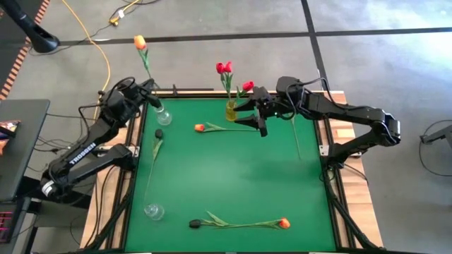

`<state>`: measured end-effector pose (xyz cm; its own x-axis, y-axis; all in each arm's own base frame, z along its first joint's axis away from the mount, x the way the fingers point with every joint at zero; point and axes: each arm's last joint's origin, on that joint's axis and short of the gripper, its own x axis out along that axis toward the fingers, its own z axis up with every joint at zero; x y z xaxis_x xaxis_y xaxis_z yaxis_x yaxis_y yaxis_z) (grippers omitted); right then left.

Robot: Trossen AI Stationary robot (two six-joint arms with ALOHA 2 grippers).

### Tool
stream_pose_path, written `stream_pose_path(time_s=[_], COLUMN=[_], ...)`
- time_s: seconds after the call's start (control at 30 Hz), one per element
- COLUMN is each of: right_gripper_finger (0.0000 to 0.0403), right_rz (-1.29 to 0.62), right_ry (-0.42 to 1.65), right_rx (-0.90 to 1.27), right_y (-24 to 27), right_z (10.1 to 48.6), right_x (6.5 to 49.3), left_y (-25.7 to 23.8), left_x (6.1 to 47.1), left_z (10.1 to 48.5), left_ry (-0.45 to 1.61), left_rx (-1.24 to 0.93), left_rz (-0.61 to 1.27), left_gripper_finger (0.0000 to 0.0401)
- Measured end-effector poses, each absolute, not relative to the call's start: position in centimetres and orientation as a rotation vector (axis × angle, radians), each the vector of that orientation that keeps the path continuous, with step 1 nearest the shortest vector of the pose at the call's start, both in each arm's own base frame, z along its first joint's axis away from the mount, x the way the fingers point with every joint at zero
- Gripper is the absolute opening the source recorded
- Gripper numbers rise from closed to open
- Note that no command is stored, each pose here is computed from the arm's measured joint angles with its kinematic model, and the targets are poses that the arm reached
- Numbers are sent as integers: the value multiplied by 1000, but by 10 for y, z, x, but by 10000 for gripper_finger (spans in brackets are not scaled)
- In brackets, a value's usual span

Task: Sort flowers into vase by color
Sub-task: Put the middle right orange flower into the top transparent vase

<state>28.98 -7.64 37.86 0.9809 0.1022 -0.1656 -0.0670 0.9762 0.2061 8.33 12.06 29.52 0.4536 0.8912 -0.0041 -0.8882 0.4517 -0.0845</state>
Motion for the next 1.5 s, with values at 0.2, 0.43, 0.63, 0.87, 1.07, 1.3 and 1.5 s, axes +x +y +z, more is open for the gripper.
stream_pose_path(time_s=[0.2, 0.43, 0.63, 0.87, 1.07, 1.3, 1.5], right_gripper_finger=[270, 270, 270, 270, 270, 270, 270], right_rz=[83, 83, 83, 80, 80, 80, 80], right_ry=[176, 176, 176, 178, 179, 179, 179], right_rx=[201, 201, 201, 226, 236, 236, 236], right_y=[-77, -77, -77, -77, -77, -77, -77], right_z=[379, 379, 379, 379, 379, 379, 379], right_x=[290, 290, 290, 290, 290, 290, 290], left_y=[124, 128, 128, 127, 127, 126, 125], left_x=[84, 87, 86, 86, 86, 85, 85], left_z=[289, 273, 247, 228, 222, 221, 218], left_ry=[33, 94, 66, 81, 98, 109, 142], left_rx=[-74, -99, -109, -118, -123, -127, -141], left_rz=[1114, 1113, 1109, 1103, 1105, 1108, 1099], left_gripper_finger=[0, 0, 0, 0, 0, 0, 34])
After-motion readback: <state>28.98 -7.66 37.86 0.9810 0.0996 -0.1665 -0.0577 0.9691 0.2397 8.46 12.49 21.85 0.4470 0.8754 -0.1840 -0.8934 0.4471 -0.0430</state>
